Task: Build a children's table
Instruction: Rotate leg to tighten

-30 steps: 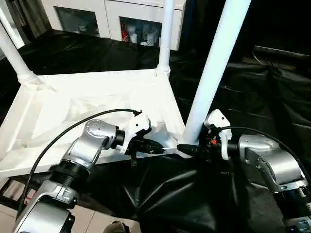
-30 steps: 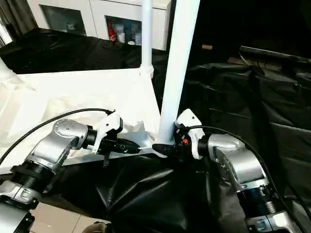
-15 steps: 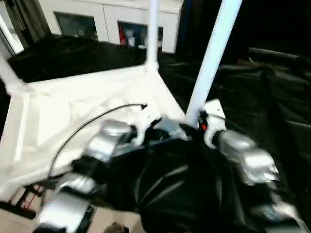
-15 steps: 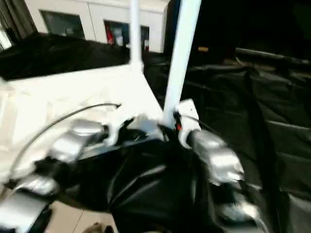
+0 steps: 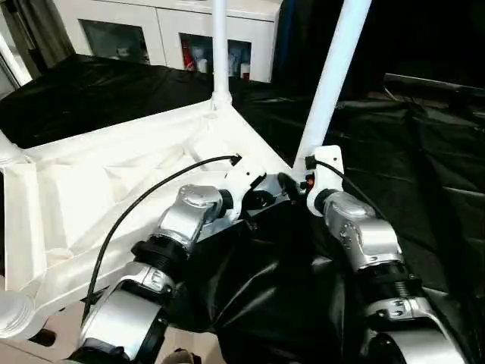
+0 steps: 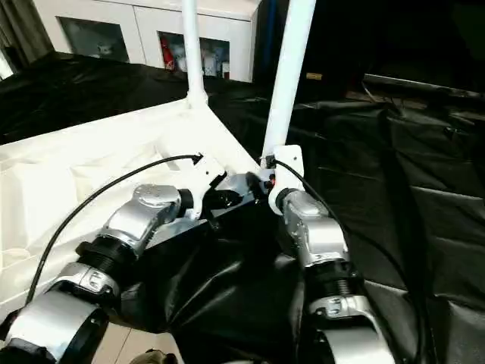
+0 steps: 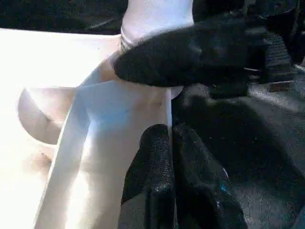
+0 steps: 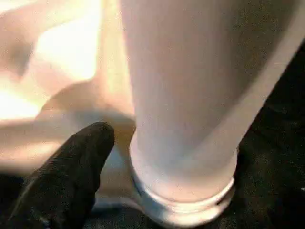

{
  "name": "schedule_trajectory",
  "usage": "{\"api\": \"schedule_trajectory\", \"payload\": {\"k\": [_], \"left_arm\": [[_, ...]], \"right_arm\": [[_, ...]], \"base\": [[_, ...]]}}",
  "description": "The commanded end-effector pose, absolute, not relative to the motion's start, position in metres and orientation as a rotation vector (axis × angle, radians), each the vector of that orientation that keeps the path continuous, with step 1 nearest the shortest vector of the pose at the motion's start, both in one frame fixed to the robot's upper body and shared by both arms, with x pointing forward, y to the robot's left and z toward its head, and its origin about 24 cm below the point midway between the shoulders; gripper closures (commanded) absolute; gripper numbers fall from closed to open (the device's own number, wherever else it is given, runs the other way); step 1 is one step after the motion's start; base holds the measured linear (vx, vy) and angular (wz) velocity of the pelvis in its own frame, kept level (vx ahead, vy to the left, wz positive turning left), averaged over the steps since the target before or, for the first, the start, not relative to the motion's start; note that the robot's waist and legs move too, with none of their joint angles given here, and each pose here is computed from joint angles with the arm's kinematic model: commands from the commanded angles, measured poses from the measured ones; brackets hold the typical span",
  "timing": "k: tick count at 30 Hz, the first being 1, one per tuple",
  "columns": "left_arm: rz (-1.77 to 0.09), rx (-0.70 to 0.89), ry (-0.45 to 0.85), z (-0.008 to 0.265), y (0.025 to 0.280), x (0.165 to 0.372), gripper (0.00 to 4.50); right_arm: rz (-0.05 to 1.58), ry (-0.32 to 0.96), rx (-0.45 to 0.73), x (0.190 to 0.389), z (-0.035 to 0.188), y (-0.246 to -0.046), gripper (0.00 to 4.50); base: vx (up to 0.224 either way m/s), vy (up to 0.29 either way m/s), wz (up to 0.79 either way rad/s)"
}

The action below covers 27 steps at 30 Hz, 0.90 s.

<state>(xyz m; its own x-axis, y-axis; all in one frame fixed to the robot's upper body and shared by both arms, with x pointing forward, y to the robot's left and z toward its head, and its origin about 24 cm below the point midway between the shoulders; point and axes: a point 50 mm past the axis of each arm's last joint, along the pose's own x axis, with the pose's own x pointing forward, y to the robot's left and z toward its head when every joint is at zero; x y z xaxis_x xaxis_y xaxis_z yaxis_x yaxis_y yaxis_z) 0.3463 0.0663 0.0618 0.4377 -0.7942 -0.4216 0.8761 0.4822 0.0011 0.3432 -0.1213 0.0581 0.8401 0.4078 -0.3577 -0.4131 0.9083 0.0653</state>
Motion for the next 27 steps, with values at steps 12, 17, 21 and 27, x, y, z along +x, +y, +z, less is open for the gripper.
{"api": "schedule_trajectory", "payload": {"k": [12,17,21,27], "left_arm": [[-1.477,0.275,0.291,0.077,0.079,0.318,4.5],[-1.522,0.261,0.302,0.079,0.085,0.314,4.5],[-1.574,0.245,0.317,0.08,0.09,0.308,4.5],[-1.577,0.248,0.322,0.079,0.091,0.307,4.5]], "right_arm": [[1.005,0.377,-0.087,0.302,0.075,-0.137,0.21],[1.077,0.395,-0.09,0.293,0.076,-0.141,0.57],[1.113,0.414,-0.079,0.288,0.074,-0.14,0.96],[1.127,0.418,-0.075,0.286,0.073,-0.137,1.44]], "base": [[0.0,0.0,0.0],[0.0,0.0,0.0],[0.0,0.0,0.0],[0.0,0.0,0.0]]}}
